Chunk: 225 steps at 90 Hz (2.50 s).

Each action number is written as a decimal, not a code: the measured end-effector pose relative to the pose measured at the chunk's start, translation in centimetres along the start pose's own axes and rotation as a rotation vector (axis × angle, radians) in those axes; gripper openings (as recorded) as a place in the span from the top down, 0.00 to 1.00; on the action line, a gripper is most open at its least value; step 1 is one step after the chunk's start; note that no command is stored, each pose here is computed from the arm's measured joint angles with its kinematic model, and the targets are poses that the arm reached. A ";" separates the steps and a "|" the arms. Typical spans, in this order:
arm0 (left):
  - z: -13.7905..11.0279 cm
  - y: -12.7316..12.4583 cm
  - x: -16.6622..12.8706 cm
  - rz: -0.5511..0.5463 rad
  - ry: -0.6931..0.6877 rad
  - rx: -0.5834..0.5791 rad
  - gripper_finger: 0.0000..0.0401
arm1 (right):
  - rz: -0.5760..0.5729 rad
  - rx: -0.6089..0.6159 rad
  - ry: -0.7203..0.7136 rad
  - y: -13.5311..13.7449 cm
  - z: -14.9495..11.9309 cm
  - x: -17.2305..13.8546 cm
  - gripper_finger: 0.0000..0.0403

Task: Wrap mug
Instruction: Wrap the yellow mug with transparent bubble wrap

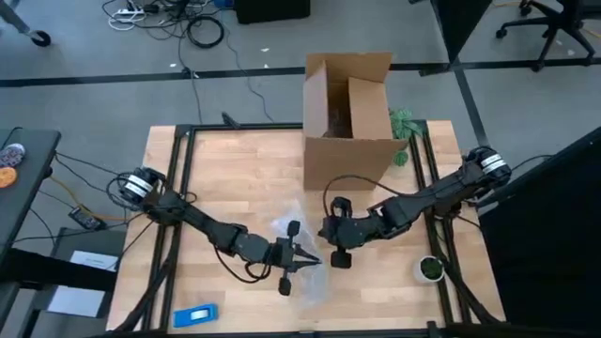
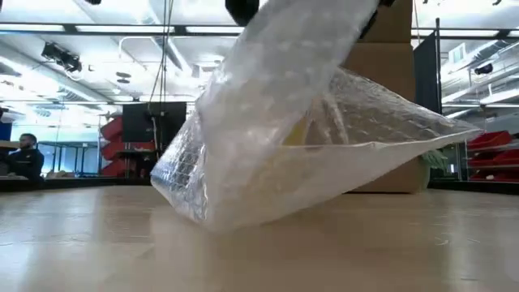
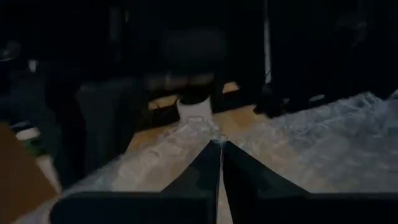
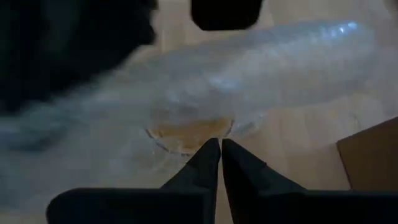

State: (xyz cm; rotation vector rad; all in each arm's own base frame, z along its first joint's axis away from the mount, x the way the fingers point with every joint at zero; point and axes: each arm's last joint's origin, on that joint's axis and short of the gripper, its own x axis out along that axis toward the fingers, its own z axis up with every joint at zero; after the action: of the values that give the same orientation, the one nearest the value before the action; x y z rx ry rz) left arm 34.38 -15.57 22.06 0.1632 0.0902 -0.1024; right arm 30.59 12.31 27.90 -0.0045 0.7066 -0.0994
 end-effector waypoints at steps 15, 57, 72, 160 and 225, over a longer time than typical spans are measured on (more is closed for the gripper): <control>-0.9 -0.2 0.4 0.016 0.030 0.008 0.95 | -0.069 -0.013 -0.032 -0.7 0.4 -0.8 1.00; -1.2 0.1 0.7 0.054 0.028 -0.019 0.67 | 0.138 -0.049 -0.155 -0.6 2.2 0.7 1.00; -0.6 -0.7 0.4 0.034 0.002 0.003 0.65 | 0.148 -0.024 -0.064 -0.8 1.2 3.7 1.00; -0.9 -4.5 -9.5 0.153 0.494 -0.141 0.65 | 0.200 -0.009 0.146 0.1 -1.2 8.4 1.00; -7.1 -1.7 -2.9 0.225 0.434 -0.137 0.65 | 0.197 -0.009 0.311 -0.7 -0.7 11.3 1.00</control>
State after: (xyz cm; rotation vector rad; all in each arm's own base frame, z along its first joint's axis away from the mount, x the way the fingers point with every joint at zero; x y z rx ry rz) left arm 30.73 -15.79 15.12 0.0558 0.5093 0.1655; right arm 38.64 10.55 20.07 0.0727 1.0137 0.0942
